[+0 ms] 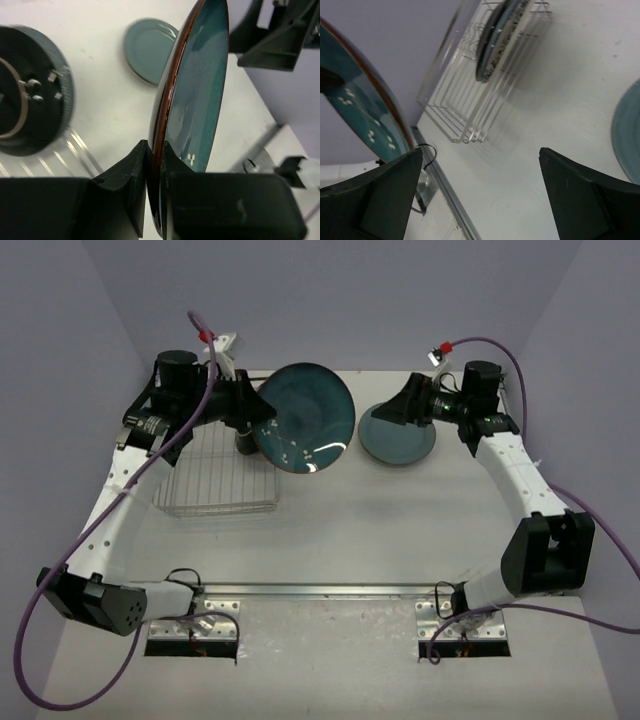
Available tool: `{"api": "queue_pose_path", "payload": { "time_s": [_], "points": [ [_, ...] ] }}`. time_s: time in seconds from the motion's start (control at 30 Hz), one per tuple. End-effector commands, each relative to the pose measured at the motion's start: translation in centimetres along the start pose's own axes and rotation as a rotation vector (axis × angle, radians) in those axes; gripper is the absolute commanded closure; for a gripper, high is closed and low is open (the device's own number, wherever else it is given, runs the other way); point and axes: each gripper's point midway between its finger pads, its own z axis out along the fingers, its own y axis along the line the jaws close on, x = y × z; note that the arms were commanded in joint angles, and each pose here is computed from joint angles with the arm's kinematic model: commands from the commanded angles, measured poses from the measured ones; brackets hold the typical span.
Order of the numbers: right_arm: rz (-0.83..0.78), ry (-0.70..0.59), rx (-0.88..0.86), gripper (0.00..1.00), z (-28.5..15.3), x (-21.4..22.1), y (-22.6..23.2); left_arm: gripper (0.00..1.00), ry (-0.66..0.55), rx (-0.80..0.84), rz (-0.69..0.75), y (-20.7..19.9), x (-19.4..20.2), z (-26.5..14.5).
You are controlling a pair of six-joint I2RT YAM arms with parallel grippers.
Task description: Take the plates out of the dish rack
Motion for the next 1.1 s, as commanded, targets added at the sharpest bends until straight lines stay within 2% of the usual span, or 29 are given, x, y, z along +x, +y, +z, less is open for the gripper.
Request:
{"api": "queue_pose_path", "payload": {
  "time_s": [0.0,0.27,0.33,0.4,0.43,0.6,0.63,0.73,0.77,0.8,0.83,0.87,0.93,1.07],
  "points": [
    [-0.112,-0.058,-0.202,0.01,-0.1,-1.8,6.2,1.00,-0.056,0.307,-0.011,-5.5,-2.6,-0.2],
    [-0.168,-0.012,-0.265,0.01,1.8,0.1,8.2,1.00,0.050,0.447,-0.089,-6.2,-0.8,1.6],
    [-0.161,0.018,-0.282,0.05,2.5,1.0,8.4,1.00,0.068,0.461,-0.098,-6.1,-0.4,1.9],
    [-0.158,0.041,-0.296,0.18,2.9,1.7,8.7,1.00,0.079,0.462,-0.106,-5.9,-0.1,2.2],
    [-0.154,0.052,-0.305,0.28,3.1,1.9,8.7,1.00,0.085,0.463,-0.111,-5.8,0.0,2.5],
    [-0.122,0.099,-0.331,0.57,3.3,3.0,8.7,1.00,0.103,0.461,-0.124,-5.3,0.4,3.3],
    [-0.114,0.111,-0.336,0.71,3.3,3.3,8.6,1.00,0.104,0.462,-0.125,-5.3,0.4,3.5],
    [-0.089,0.143,-0.356,0.94,3.1,3.9,8.7,1.00,0.101,0.436,-0.133,-4.7,0.3,4.0],
    [-0.076,0.153,-0.356,0.98,3.1,4.3,8.6,0.93,0.098,0.417,-0.137,-4.3,0.3,4.3],
    [-0.067,0.159,-0.357,1.00,3.0,4.5,8.6,0.81,0.094,0.400,-0.139,-4.0,0.3,4.5],
    [-0.064,0.157,-0.354,1.00,3.0,4.5,8.6,0.63,0.091,0.382,-0.142,-3.6,0.3,4.6],
    [-0.055,0.155,-0.343,1.00,2.9,4.6,8.3,0.34,0.086,0.351,-0.148,-3.0,0.3,4.8],
    [-0.029,0.145,-0.319,1.00,2.7,4.4,7.3,0.00,0.077,0.284,-0.149,-1.8,0.3,5.1],
    [0.053,0.098,-0.241,1.00,1.9,2.7,3.9,0.00,0.038,0.135,-0.150,1.0,-0.5,5.2]
  ]
}}
